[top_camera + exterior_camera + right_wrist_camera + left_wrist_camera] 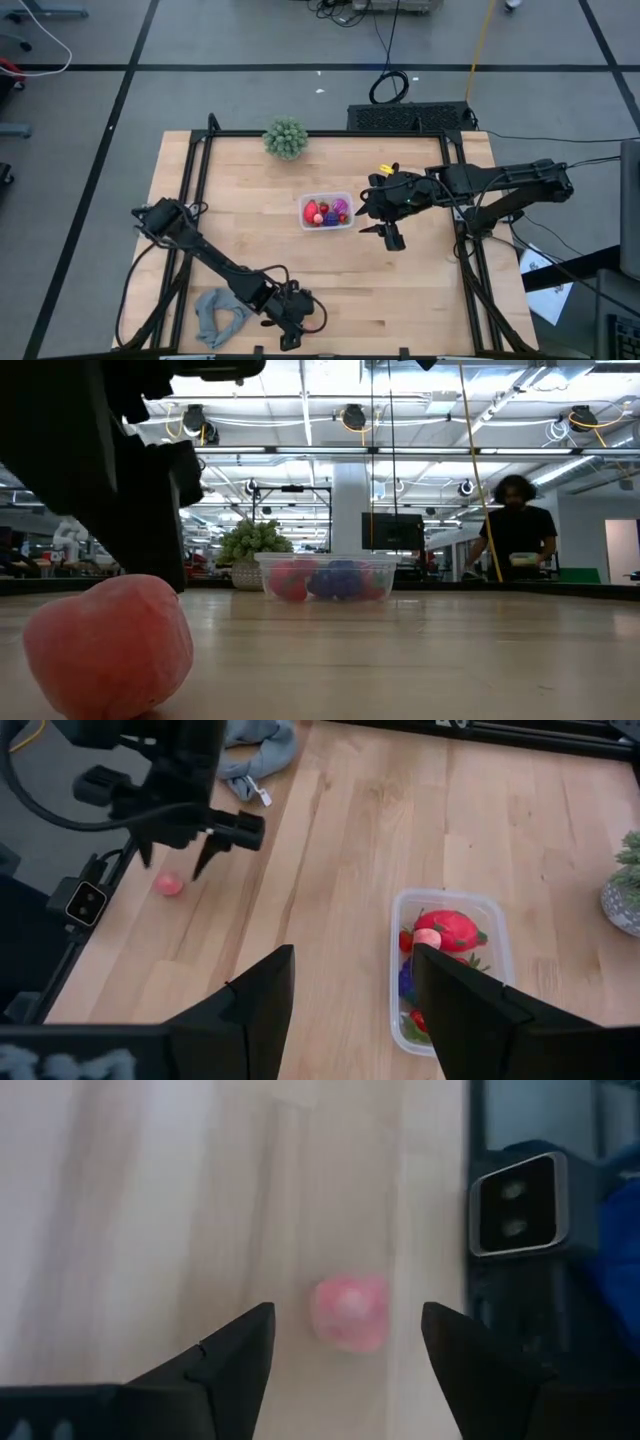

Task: Pick and placing Produce into tupperware
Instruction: Put the peach into the bin

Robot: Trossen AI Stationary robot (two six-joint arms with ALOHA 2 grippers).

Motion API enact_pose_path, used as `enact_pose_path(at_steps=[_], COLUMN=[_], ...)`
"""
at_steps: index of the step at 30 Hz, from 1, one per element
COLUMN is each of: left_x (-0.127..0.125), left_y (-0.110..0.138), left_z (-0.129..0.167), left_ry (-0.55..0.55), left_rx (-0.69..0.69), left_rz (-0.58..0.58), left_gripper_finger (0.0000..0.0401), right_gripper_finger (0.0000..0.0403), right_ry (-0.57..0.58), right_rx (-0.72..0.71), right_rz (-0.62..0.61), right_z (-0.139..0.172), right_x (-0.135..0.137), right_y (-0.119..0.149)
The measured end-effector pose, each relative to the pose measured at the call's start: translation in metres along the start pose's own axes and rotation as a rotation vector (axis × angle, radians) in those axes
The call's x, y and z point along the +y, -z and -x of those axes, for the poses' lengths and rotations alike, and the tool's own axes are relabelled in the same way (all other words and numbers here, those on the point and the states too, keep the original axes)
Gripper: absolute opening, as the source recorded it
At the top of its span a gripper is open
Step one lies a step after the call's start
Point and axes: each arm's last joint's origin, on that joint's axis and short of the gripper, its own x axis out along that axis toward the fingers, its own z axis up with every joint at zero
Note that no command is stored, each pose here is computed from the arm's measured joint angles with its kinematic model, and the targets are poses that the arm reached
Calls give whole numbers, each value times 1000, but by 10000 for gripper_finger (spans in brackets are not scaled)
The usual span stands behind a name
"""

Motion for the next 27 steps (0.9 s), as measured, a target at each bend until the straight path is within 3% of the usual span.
enact_pose_path(at_steps=[12,27], left_x=[1,4], left_y=[8,6], left_z=[-24,-25], left_ry=[41,-1], left_rx=[24,-2], left_rz=[-19,-9], left_gripper_finger=[257,255], right_gripper_finger=[192,192], right_ry=[1,1], right_rx=[-8,-6], right_rz=[2,-11], right_z=[0,0], right_x=[0,0], right_y=[-1,-1])
